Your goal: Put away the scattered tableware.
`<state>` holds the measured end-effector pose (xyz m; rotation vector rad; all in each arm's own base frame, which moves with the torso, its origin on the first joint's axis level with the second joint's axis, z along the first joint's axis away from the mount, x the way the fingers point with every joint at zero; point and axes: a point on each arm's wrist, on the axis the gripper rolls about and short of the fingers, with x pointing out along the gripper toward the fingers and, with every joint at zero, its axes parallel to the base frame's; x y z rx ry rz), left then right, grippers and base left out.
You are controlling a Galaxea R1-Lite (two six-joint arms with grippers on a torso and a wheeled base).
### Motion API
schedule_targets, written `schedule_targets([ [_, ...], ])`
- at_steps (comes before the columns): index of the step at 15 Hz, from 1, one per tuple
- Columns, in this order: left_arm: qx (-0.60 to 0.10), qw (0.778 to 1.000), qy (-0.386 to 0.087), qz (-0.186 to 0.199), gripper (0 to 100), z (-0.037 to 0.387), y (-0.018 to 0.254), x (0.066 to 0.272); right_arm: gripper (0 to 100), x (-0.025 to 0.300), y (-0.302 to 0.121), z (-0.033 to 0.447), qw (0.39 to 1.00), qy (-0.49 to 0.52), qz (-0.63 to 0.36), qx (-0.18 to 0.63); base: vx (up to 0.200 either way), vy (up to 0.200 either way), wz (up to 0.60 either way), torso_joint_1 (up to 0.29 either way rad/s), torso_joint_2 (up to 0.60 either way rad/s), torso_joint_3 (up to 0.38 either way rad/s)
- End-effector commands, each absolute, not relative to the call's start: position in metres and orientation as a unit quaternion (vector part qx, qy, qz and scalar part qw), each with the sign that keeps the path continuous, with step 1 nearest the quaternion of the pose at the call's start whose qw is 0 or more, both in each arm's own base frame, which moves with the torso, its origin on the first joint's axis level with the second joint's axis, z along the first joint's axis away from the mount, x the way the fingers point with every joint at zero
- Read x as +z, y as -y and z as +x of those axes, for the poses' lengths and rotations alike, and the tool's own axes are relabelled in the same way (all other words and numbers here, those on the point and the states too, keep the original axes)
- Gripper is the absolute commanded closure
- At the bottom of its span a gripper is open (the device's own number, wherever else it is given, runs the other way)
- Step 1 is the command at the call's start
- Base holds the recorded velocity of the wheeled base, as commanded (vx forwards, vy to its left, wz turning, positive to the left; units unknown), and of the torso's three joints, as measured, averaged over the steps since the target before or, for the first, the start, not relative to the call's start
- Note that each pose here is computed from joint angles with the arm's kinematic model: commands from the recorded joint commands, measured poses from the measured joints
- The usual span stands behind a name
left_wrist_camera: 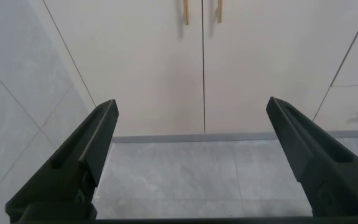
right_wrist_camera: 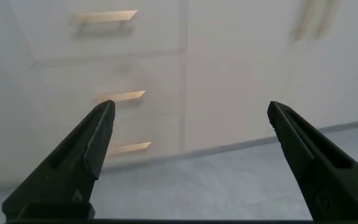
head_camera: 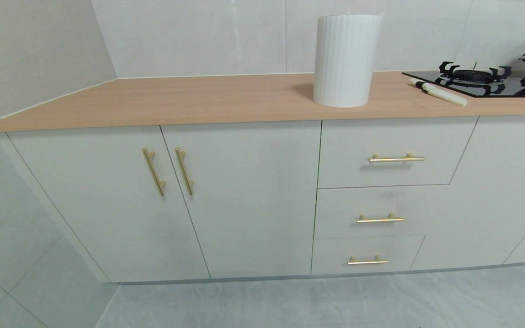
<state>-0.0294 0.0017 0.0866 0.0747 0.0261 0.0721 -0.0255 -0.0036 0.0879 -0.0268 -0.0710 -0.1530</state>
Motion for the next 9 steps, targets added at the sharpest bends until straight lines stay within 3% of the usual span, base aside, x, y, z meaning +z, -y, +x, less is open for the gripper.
schedule_targets([
  [1, 0.036, 0.999, -0.014, 0.037, 0, -0.0292, -0.0017, 0.0864, 0, 0.0808, 0.0019, -0.0231, 0.999, 0.024, -0.017, -0.037, 0.000, 0.000, 0.00, 0.000, 0.00, 0.000],
  [4, 0.034, 0.997, -0.015, 0.063, 0, -0.0291, -0.0016, 0.0862, 0, 0.0759, 0.0001, -0.0228, 1.000, 0.000, -0.008, 0.002, 0.000, 0.000, 0.00, 0.000, 0.00, 0.000],
  [9, 0.031, 0.997, -0.015, 0.066, 0, -0.0290, -0.0014, 0.0862, 0, 0.0761, 0.0001, -0.0229, 1.000, 0.002, -0.002, 0.002, 0.000, 0.000, 0.00, 0.000, 0.00, 0.000],
])
